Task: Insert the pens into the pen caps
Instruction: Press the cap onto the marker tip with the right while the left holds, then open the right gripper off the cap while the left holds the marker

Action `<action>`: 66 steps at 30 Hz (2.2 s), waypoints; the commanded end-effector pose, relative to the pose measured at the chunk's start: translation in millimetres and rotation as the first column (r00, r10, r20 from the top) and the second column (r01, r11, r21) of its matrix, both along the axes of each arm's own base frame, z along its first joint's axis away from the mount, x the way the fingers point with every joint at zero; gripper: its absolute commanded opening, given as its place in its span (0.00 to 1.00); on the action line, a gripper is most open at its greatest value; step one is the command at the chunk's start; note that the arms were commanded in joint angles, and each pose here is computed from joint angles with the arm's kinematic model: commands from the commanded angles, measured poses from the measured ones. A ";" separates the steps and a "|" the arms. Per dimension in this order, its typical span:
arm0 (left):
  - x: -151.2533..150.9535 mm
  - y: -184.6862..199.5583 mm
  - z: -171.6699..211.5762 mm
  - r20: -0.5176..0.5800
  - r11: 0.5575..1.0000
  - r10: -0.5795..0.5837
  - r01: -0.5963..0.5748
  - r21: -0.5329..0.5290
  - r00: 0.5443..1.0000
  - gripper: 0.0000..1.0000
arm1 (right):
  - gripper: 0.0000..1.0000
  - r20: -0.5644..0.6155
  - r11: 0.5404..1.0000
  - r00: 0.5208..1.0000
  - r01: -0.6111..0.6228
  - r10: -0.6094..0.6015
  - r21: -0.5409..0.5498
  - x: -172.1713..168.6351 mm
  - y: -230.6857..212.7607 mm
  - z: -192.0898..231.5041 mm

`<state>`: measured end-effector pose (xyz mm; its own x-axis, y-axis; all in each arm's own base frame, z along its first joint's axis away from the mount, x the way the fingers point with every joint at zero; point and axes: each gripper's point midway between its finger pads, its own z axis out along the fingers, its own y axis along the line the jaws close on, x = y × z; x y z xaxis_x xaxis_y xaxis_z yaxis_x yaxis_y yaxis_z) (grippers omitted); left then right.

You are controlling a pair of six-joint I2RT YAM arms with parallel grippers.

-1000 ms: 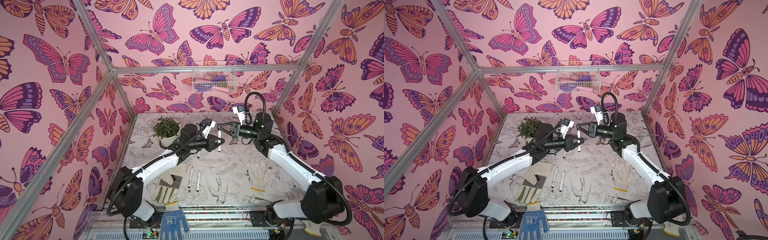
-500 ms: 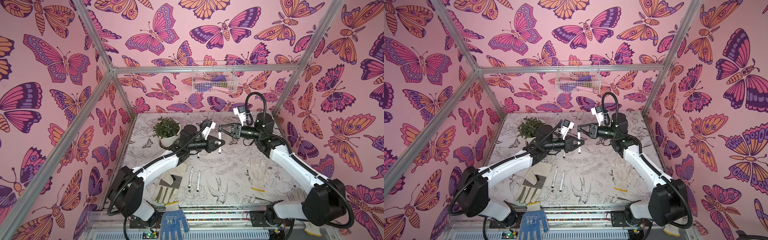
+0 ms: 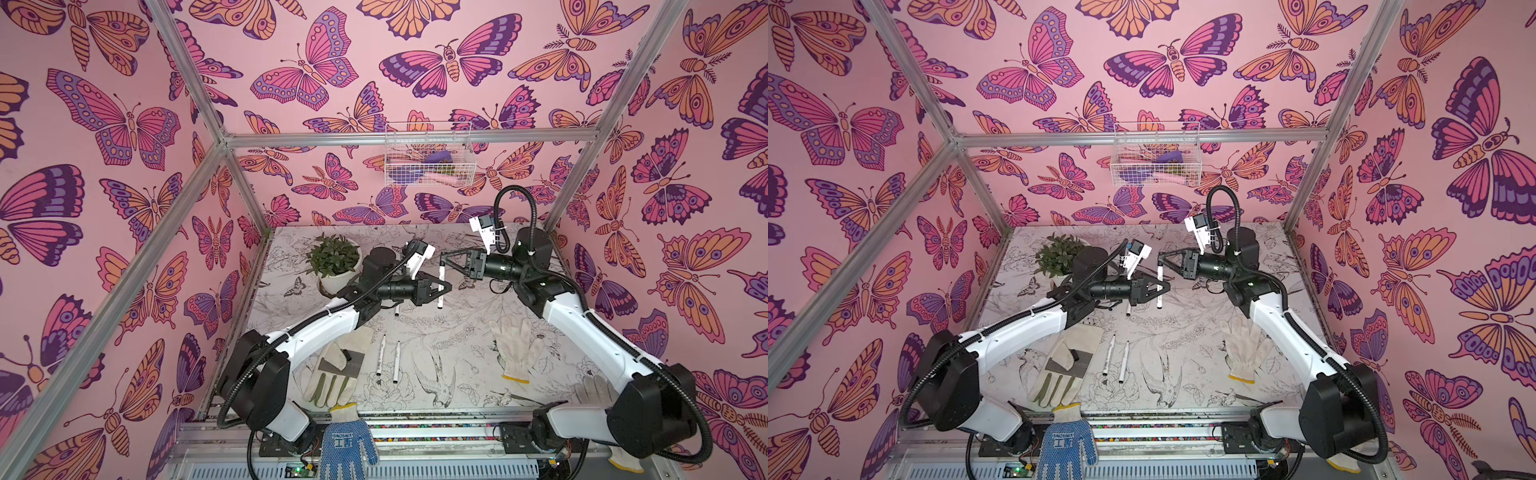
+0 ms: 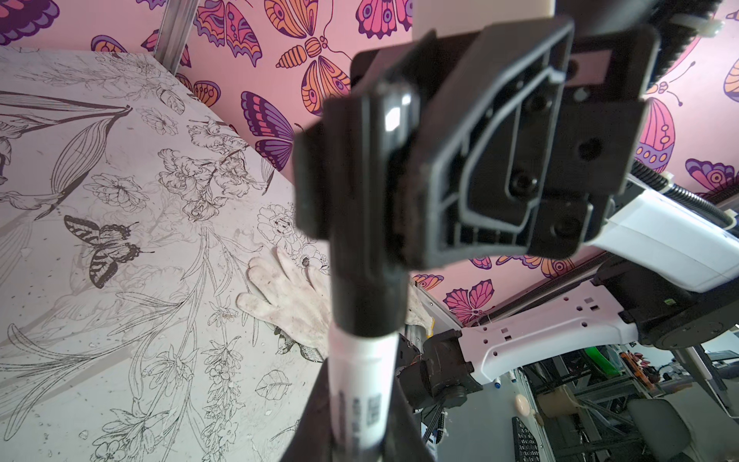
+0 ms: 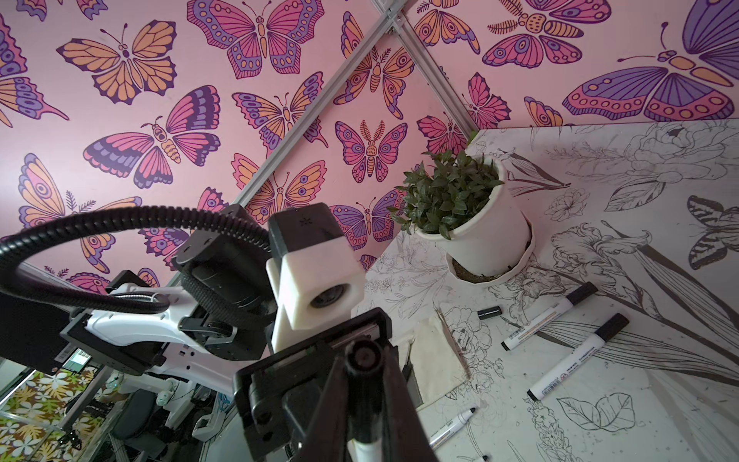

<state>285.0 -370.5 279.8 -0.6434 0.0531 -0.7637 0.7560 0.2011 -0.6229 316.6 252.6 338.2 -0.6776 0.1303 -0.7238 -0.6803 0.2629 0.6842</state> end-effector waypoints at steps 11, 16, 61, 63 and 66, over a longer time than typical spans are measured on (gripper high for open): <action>63.2 34.3 -21.7 0.100 0.931 0.313 -0.326 0.164 0.944 0.00 | 0.00 0.001 0.935 0.973 -0.222 0.231 -0.276 -87.1 13.3 -35.4; 66.5 35.8 -1.4 0.163 0.919 0.351 -0.372 0.127 0.922 0.00 | 0.00 0.108 0.918 0.987 -0.069 0.120 -0.390 -71.0 4.9 -46.5; -3.5 2.4 11.8 0.613 0.946 0.208 -0.316 0.071 0.762 0.00 | 0.27 0.116 0.977 0.989 -0.068 0.093 -0.202 -57.5 -0.1 8.8; -4.1 2.5 11.4 0.616 0.946 0.208 -0.318 0.072 0.759 0.00 | 0.34 0.122 0.977 0.989 -0.054 0.081 -0.206 -56.6 -2.1 9.3; -4.4 2.3 9.5 0.618 0.945 0.207 -0.318 0.075 0.759 0.00 | 0.44 0.138 0.978 0.989 -0.021 0.051 -0.209 -53.6 -5.7 12.2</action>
<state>284.1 -369.2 272.0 -0.1241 0.1557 -0.9800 0.8598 0.5099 -0.0279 270.4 249.4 331.9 -0.5967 -0.0648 -0.7999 -0.7559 0.3801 0.5331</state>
